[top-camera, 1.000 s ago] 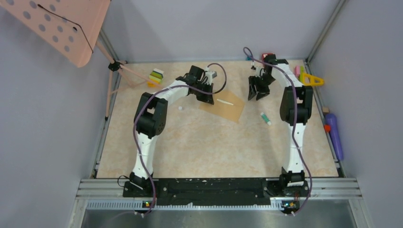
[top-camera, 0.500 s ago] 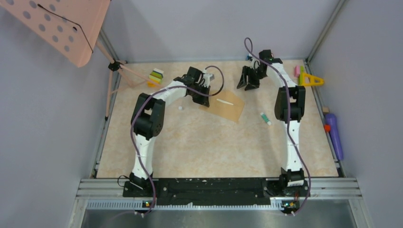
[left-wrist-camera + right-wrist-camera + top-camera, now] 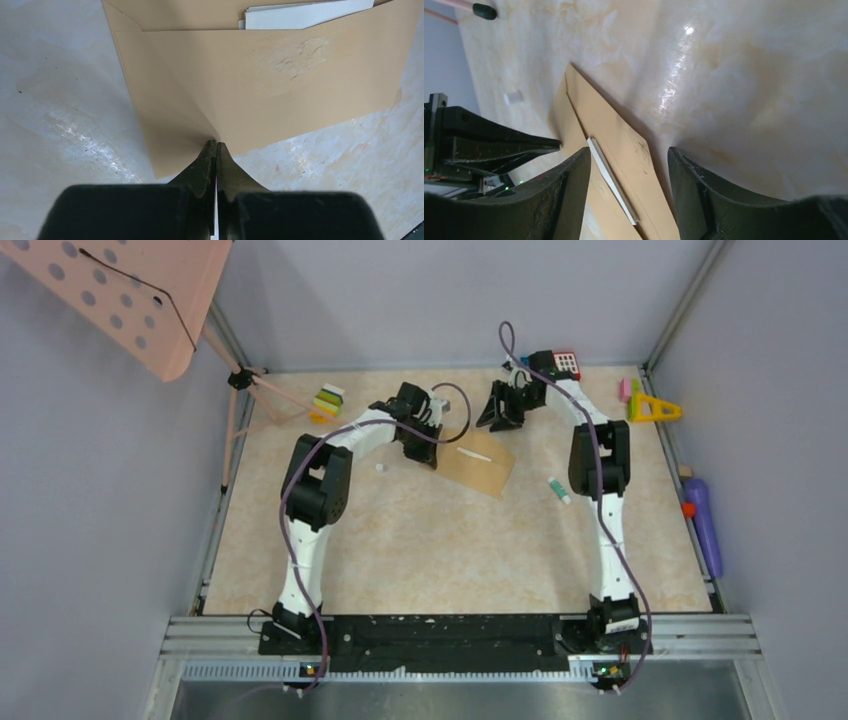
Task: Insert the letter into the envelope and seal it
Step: Seal the envelope flap on the envelope.
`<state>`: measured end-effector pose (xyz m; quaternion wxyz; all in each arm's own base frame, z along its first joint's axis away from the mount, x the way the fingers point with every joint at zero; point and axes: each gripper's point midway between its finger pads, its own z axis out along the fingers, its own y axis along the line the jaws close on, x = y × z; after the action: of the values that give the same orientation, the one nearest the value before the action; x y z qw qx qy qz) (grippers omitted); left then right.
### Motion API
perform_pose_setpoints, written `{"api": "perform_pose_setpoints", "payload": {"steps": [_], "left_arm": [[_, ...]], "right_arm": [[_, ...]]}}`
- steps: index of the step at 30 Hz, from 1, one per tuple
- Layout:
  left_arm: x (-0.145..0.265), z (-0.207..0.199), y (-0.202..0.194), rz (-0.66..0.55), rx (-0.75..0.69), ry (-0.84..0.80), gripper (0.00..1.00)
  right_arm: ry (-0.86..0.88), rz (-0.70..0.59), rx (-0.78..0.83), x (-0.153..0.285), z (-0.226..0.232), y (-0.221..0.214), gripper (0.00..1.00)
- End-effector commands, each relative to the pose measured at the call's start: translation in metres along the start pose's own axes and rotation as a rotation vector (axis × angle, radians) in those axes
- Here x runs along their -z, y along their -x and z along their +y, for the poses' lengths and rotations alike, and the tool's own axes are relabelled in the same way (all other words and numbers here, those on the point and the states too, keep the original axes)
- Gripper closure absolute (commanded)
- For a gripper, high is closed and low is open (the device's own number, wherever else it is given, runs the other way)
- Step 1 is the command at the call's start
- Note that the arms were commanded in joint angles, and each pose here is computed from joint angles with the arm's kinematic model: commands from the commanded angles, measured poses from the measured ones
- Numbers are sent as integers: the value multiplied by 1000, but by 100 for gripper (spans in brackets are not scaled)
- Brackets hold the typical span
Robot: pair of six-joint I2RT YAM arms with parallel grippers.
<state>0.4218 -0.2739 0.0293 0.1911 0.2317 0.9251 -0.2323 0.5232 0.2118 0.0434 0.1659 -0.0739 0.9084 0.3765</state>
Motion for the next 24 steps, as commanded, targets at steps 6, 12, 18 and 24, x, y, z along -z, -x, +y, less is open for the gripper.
{"api": "perform_pose_setpoints", "payload": {"steps": [6, 12, 18, 24], "left_arm": [[-8, 11, -1, 24, -18, 55, 100], [-8, 15, 2, 15, -27, 82, 100], [-11, 17, 3, 20, -29, 92, 100], [-16, 16, 2, 25, -36, 96, 100]], "right_arm": [[111, 119, -75, -10, 9, -44, 42], [201, 113, -115, 8, 31, -46, 42], [286, 117, -123, 25, 53, -53, 42], [335, 108, -103, 39, 70, -56, 42]]}}
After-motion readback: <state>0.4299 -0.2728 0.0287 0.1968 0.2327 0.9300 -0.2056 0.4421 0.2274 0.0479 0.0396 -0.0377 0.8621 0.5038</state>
